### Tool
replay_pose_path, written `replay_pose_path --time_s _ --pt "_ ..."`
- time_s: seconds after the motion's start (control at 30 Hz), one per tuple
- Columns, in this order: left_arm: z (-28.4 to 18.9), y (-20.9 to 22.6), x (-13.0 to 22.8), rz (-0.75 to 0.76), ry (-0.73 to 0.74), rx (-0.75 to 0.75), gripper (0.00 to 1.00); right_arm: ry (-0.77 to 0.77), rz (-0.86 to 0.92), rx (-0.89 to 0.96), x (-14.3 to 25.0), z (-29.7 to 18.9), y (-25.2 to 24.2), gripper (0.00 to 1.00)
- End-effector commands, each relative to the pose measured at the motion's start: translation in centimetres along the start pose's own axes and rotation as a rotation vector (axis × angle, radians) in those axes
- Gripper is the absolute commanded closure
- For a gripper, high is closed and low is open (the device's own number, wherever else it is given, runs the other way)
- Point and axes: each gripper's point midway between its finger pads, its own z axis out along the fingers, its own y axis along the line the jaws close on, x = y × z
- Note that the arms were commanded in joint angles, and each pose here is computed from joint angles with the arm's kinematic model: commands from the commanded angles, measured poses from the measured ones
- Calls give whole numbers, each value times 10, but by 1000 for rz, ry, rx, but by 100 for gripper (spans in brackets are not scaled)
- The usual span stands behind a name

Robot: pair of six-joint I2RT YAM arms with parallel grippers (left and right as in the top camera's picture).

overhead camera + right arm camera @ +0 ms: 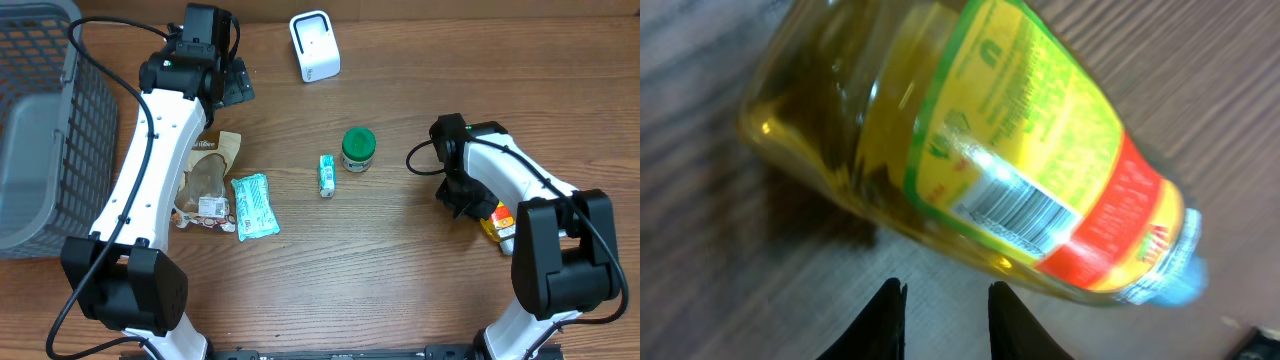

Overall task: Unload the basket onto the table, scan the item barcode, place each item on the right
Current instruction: 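Open the right gripper, lift away and reach toward the teal pack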

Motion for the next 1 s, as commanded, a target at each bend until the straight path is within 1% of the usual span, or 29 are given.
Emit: replay_pose_path --time_s 0.0,0.1,0.17,0.23,0.27,0.3,0.33,0.37,0.47,0.6,0.83,0.93,0.97 --pt "-9 1 -8 5 -34 0 0 -70 -65 -30 -25 -28 3 76" --pt "-9 1 -8 5 -34 0 0 -81 -60 -47 -37 -59 1 76" --pt "-9 1 -8 5 -34 0 1 -65 -103 -92 -39 -80 4 74" --pt "-9 1 -8 5 -34 0 0 -22 -214 -216 -34 -105 19 70" --pt "-9 1 -8 5 -34 0 0 -5 -256 -275 -31 -115 26 66" --pt "-9 1 -8 5 -34 0 0 28 -315 -379 -23 -130 39 61" --pt "-9 1 -8 5 -34 0 0 41 -334 -418 -20 -136 44 59" --pt "-9 1 -8 5 -34 0 1 75 -375 -515 -12 -147 56 55" --pt "-9 1 -8 5 -34 0 0 135 -425 -706 4 -168 82 49" --pt "-9 1 -8 5 -34 0 1 108 -478 -768 14 -180 103 44" --pt "-9 1 -8 5 -34 0 0 3 -648 -830 56 -209 151 36" --pt "-9 1 -8 5 -34 0 0 -54 -666 -818 67 -216 165 33" --pt "-9 1 -8 5 -34 0 1 -105 -655 -789 70 -218 173 30"
